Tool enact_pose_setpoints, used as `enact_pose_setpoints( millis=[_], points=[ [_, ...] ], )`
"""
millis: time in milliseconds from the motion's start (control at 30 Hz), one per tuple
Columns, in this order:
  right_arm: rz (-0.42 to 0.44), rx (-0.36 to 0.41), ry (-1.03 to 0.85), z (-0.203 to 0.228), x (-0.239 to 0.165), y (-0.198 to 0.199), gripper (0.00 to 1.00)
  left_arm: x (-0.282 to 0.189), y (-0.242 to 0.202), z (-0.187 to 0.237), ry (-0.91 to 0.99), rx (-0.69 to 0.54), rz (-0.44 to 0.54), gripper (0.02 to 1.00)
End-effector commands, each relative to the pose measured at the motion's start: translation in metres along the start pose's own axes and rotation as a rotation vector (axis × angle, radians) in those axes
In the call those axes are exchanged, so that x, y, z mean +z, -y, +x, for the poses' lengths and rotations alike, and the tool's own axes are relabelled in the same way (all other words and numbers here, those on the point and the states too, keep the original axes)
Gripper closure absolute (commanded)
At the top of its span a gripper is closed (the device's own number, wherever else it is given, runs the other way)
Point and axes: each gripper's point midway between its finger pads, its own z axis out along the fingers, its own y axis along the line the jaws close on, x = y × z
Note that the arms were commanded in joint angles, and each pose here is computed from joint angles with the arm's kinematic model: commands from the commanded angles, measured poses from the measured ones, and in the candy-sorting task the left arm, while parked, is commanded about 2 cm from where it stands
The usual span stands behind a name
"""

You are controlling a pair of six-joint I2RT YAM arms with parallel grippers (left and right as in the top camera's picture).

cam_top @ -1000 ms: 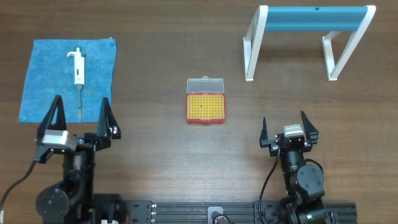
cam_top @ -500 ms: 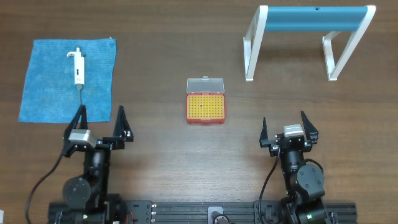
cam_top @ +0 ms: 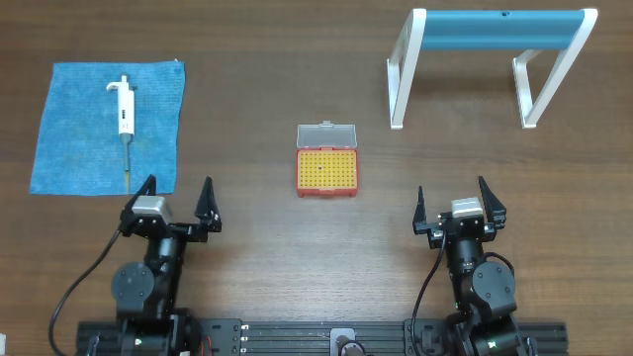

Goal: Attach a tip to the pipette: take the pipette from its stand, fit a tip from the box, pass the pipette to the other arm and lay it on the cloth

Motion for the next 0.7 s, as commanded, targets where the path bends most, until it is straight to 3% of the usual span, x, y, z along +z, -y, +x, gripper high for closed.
enact_pose_setpoints(
  millis=[33,600,700],
  points=[
    [0.002,-0.007,-0.005,0.0027,0.0003,0.0002,0.007,-0.0010,0.0039,0.0154,-0.061,0.036,0.026,0.020],
    [0.002,-0.007,-0.005,0.0027,0.0003,0.0002,0.007,-0.0010,0.0038,0.0155,-0.062,0.036,0.025,0.020],
    [0.002,-0.007,-0.005,0.0027,0.0003,0.0002,0.007,-0.0009,-0.0047,0.0151,-0.059,0.037,-0.023,0.020]
  ],
)
